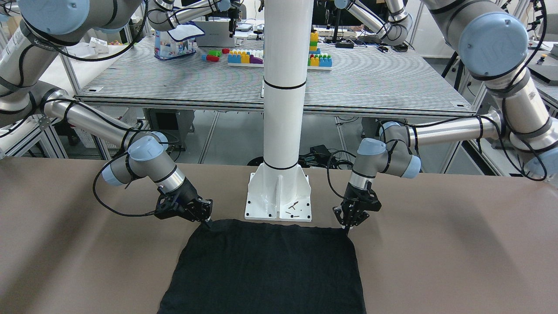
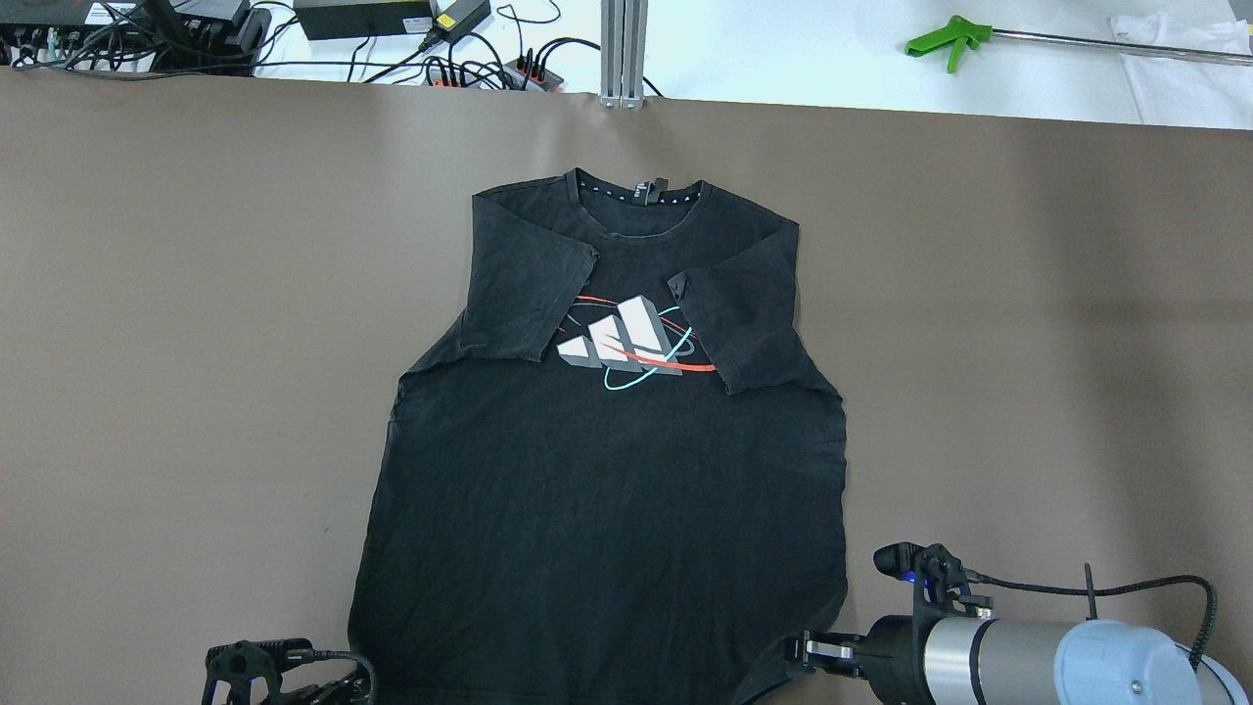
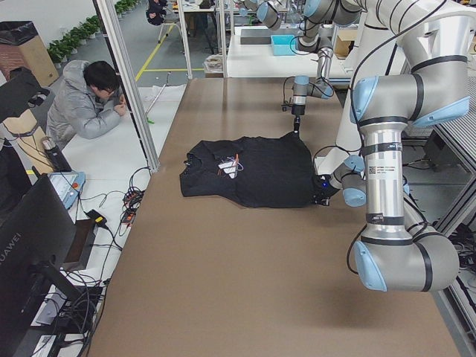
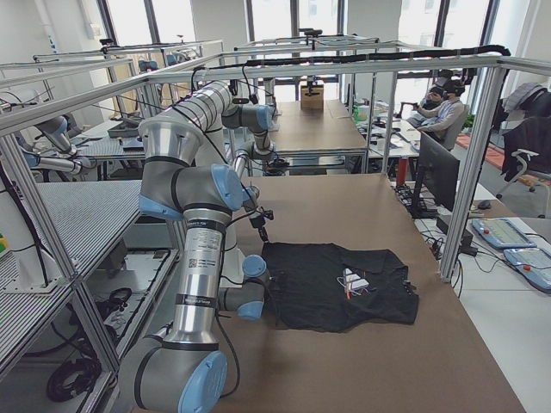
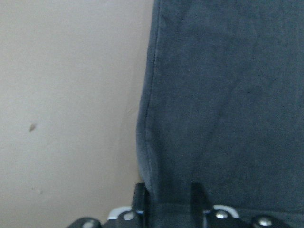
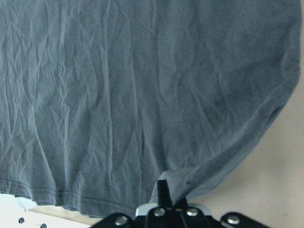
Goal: Fold clothes
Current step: 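Grasp the hem corners with both grippers and lift them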
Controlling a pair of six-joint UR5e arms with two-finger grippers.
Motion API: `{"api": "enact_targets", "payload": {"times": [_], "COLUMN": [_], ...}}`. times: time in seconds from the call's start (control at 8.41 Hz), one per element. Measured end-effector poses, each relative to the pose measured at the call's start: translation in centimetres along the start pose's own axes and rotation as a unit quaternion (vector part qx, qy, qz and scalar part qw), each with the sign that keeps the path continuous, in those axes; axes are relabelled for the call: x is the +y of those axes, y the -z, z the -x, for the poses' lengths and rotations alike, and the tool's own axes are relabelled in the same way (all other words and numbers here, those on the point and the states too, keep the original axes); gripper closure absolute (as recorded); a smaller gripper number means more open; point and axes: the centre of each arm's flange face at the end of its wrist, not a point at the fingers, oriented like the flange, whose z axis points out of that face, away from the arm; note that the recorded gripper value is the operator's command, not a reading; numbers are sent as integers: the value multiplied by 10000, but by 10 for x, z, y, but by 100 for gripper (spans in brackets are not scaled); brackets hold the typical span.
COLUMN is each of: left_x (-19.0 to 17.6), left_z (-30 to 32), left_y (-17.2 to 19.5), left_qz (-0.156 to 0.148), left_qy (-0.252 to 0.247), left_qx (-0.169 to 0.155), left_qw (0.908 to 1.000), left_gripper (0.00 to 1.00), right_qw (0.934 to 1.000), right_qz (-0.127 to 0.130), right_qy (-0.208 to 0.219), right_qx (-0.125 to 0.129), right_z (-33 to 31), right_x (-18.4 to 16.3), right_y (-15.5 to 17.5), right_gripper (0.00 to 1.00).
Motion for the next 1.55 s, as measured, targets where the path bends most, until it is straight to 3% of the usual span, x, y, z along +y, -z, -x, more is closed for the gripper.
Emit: {"api": "enact_targets", "payload": {"times": [0.48, 0.83, 1.07, 1.31, 1.55], "left_x": [-26, -100, -136, -146, -137], "left_z": [-15, -35, -43, -40, -41], "left_y": [37, 85, 121, 163, 186], "left_qz": [107, 413, 679, 1006, 1448], "left_qy": [173, 309, 316, 290, 193], "left_qx": [294, 741, 1264, 1779, 2023], "left_qw": [9994, 9959, 9892, 9785, 9684], "left_gripper": [100, 100, 100, 100, 100], "right_qw": [9999, 9976, 9938, 9872, 9768], "right_qz": [52, 235, 435, 649, 1068], "right_qy": [28, 113, 168, 248, 405], "right_qx": [-138, -641, -1006, -1433, -1813], "right_z": [11, 47, 62, 61, 54], "right_x": [2, 9, 14, 20, 30], "right_y": [10, 47, 68, 86, 102], "right_gripper": [100, 100, 100, 100, 100]}}
